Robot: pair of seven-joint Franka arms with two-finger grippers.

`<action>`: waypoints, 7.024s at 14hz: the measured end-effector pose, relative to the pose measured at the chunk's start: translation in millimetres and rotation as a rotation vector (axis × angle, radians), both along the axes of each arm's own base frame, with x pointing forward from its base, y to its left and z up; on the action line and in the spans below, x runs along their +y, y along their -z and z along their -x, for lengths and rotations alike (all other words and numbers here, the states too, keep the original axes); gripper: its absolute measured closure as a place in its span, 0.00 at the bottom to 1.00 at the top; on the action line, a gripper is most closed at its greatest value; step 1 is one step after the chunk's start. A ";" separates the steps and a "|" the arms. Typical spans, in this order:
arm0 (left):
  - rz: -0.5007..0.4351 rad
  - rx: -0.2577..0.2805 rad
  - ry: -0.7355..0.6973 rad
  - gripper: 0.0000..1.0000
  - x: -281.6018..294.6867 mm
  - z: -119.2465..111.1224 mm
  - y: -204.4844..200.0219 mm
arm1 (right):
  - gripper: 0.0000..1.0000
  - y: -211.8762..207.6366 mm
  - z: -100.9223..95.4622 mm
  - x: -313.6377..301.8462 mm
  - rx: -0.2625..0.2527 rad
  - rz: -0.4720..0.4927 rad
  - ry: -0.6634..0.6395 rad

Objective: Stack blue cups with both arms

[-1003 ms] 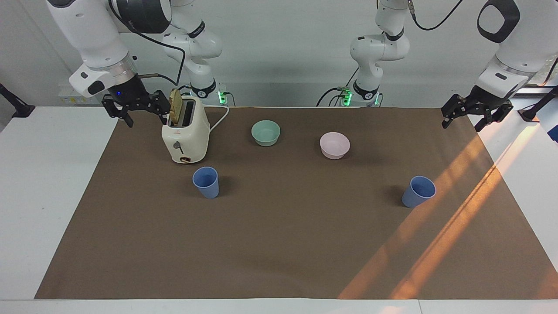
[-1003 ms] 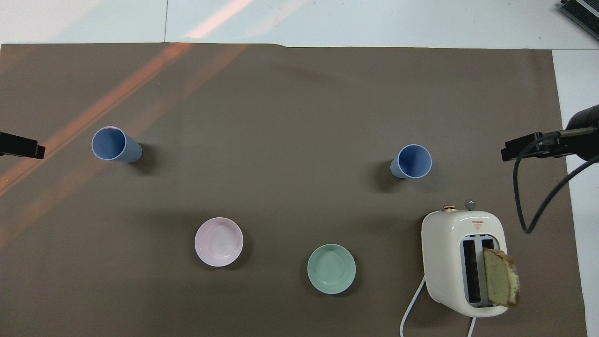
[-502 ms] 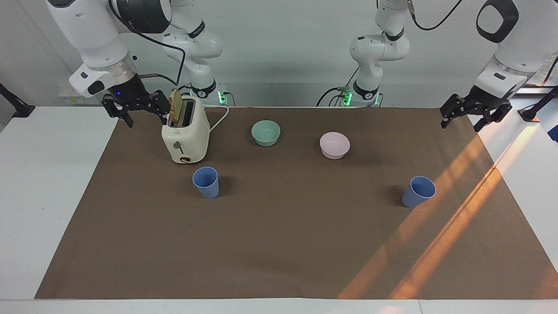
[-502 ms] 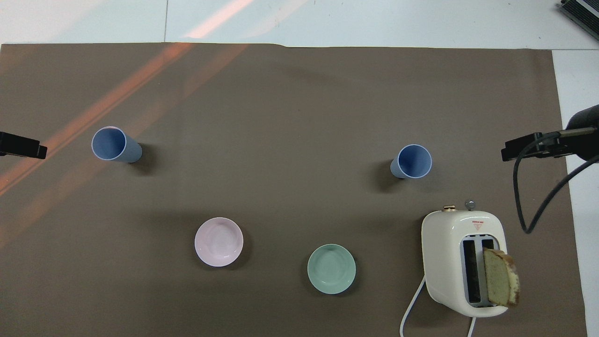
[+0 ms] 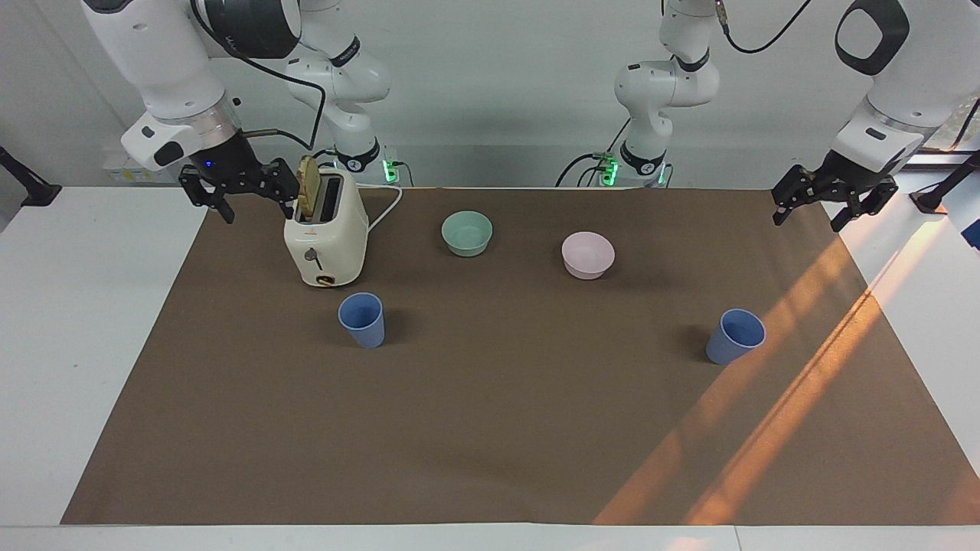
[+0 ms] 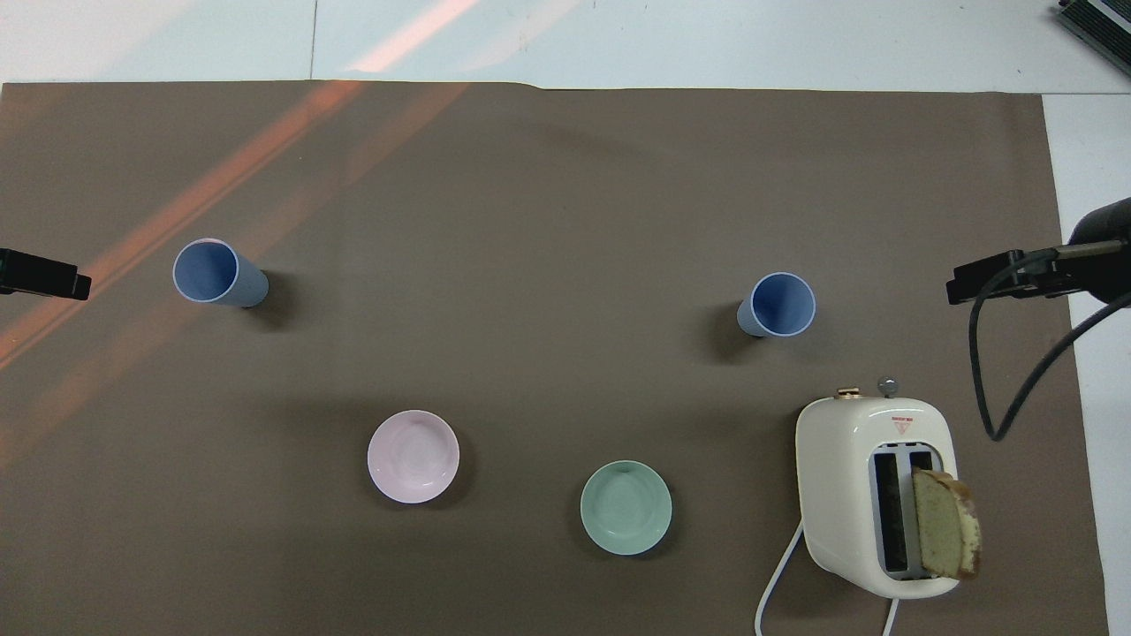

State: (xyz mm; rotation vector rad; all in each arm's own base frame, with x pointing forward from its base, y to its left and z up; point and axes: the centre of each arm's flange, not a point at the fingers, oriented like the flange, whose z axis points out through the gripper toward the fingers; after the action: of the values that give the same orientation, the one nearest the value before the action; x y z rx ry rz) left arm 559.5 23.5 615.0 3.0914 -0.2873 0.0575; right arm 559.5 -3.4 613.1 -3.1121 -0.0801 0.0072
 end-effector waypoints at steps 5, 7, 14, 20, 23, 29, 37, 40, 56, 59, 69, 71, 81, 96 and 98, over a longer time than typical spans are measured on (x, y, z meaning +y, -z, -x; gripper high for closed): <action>0.000 0.000 -0.001 0.00 0.0 0.0 0.0 | 0.00 0.0 0.0 0.0 0.000 0.000 0.000; 0.000 0.000 -0.001 0.00 0.0 0.0 0.0 | 0.00 0.0 0.0 0.0 0.000 0.000 0.000; 0.000 0.000 -0.002 0.00 0.0 0.0 0.0 | 0.00 0.0 0.0 0.0 0.000 0.000 0.000; 0.000 -0.004 -0.002 0.00 0.1 -0.5 -0.4 | 0.00 0.0 0.0 0.0 0.000 0.000 0.000; 0.000 -0.007 -0.002 0.00 0.1 -0.7 -0.7 | 0.00 0.0 0.0 0.0 0.000 0.000 0.000; 0.012 -0.009 -0.002 0.00 -1.4 -1.0 -1.0 | 0.00 0.0 0.0 0.0 0.000 0.000 0.000; 0.014 -0.010 -0.002 0.00 -1.7 -1.0 -1.0 | 0.00 0.0 0.0 0.0 0.000 0.000 0.000; 0.015 -0.010 -0.002 0.00 -1.7 -1.0 -1.0 | 0.00 0.0 0.0 0.0 0.000 0.000 0.000; 0.015 -0.010 -0.002 0.00 -1.6 -1.0 -1.1 | 0.00 0.0 0.0 0.0 0.000 0.000 0.000; 0.015 -0.010 -0.002 0.00 -1.6 -1.0 -1.0 | 0.00 0.0 0.0 0.0 0.000 0.000 0.000; 0.014 -0.009 -0.002 0.00 -1.6 -1.9 0.2 | 0.00 0.0 0.0 0.0 0.000 0.000 0.000; 0.014 -0.011 -0.002 0.00 -1.5 -2.1 0.0 | 0.00 0.0 0.0 0.0 0.000 0.000 0.000; 0.012 -0.015 -0.006 0.00 0.1 -11.5 10.9 | 0.00 0.0 0.0 0.0 0.000 0.000 0.000; 0.003 -0.048 -0.002 0.08 19.3 -84.2 201.2 | 0.00 0.0 0.0 0.0 0.000 0.000 0.000; 0.002 -0.038 -0.004 0.16 19.4 -81.9 220.2 | 0.00 0.0 0.0 0.0 0.000 0.000 0.000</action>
State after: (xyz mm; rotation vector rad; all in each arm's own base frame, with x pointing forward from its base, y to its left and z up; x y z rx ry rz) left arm 641.3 42.9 394.8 3.0918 -0.2827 0.1167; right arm 559.5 -3.4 613.1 -3.1121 -0.0801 0.0071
